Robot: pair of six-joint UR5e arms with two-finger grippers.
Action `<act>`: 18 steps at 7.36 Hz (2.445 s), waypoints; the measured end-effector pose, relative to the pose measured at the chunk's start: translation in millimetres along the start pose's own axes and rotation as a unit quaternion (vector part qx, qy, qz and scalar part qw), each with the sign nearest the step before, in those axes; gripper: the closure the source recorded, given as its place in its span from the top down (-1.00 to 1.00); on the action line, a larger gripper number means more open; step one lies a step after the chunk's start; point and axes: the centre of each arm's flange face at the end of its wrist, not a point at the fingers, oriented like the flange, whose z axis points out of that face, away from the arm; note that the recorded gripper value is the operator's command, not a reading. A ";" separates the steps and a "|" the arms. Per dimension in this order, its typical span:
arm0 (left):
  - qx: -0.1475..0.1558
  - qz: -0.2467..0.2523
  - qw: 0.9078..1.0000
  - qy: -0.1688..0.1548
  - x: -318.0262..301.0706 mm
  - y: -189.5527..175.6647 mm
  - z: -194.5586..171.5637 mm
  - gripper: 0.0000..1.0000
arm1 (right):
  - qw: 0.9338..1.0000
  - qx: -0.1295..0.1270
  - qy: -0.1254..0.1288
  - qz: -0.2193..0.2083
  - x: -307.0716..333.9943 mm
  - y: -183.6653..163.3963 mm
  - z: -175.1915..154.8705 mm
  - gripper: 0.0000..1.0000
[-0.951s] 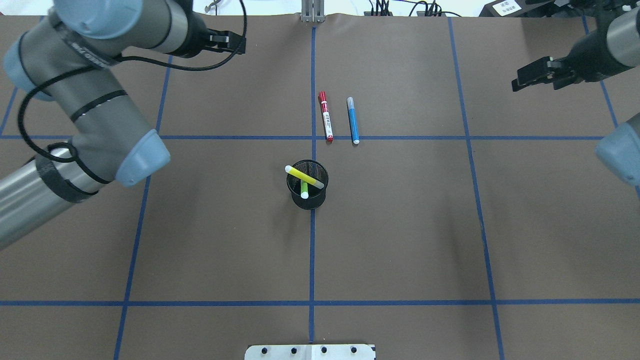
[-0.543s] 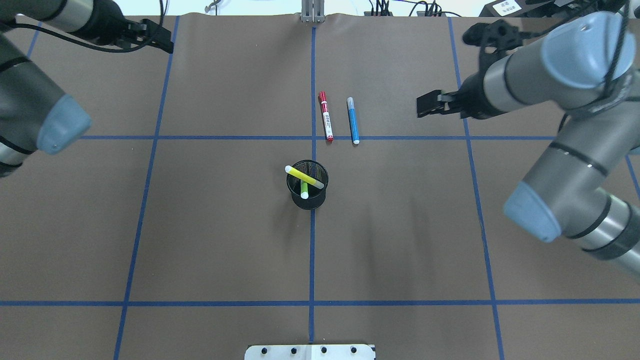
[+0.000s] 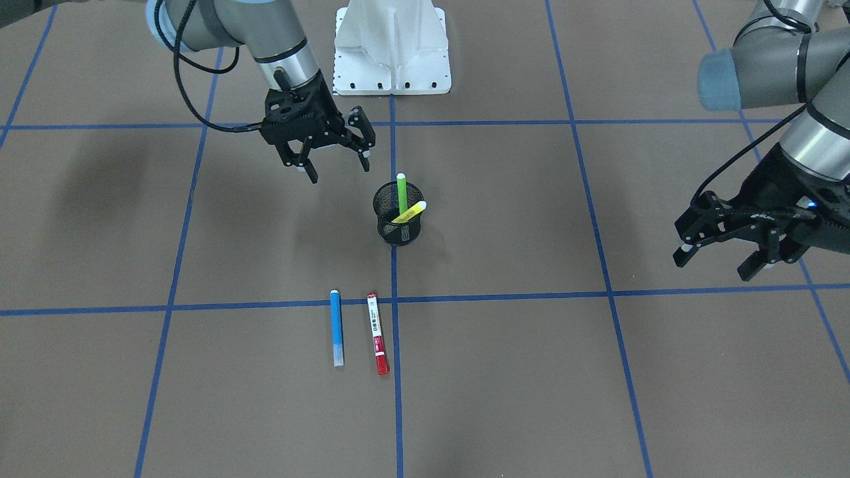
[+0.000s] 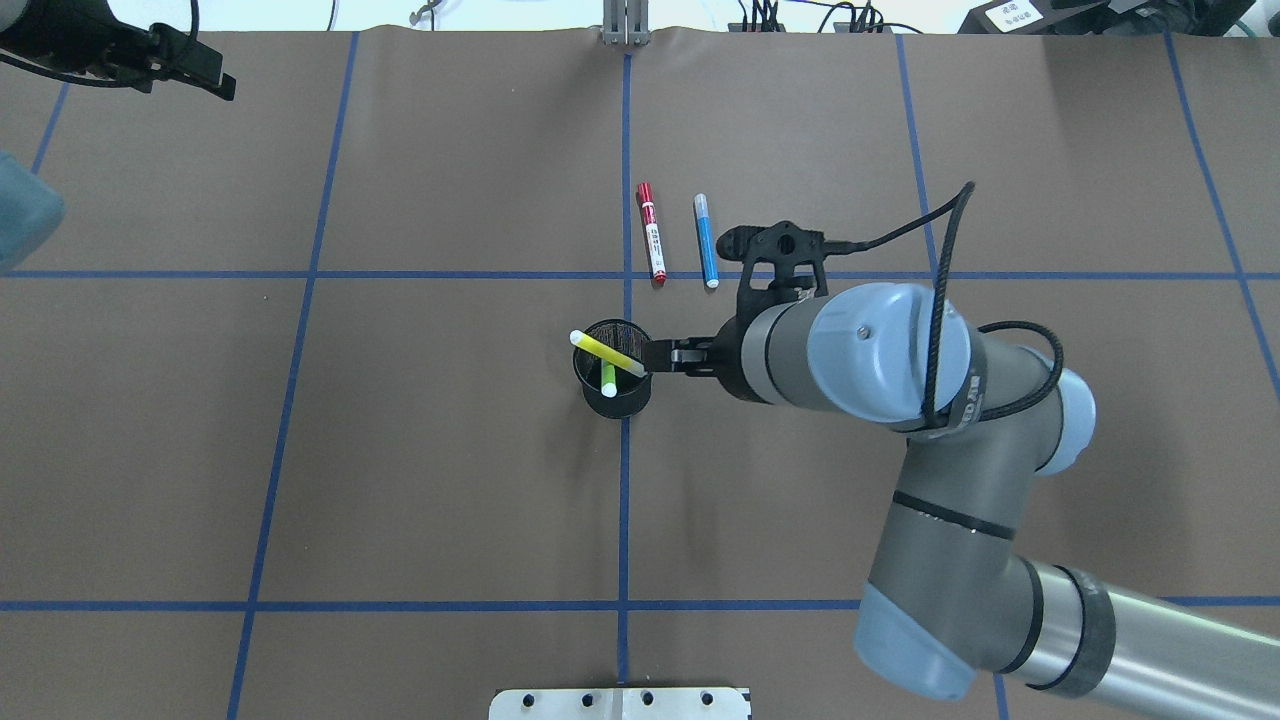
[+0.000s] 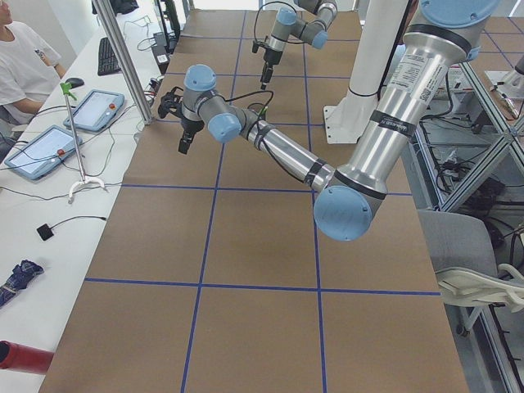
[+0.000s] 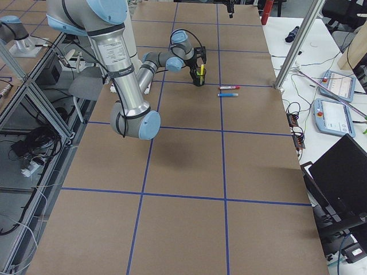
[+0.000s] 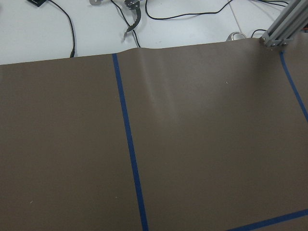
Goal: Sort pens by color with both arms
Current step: 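Lower the right gripper over the cup toward the yellow highlighter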
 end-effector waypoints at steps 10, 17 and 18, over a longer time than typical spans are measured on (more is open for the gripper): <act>-0.010 -0.008 1.000 -0.005 -18.4 14.0 7.0 0.95 | 0.990 0.026 0.080 -0.111 -96.5 27.1 44.1 0.19; -0.009 -0.008 1.000 -0.008 -20.0 13.8 8.0 0.96 | 0.988 0.038 0.088 -0.121 -97.4 30.7 47.8 -0.65; -0.009 -0.009 1.000 -0.008 -20.1 13.7 8.2 0.96 | 0.988 0.038 0.089 -0.121 -96.8 30.6 48.1 -1.00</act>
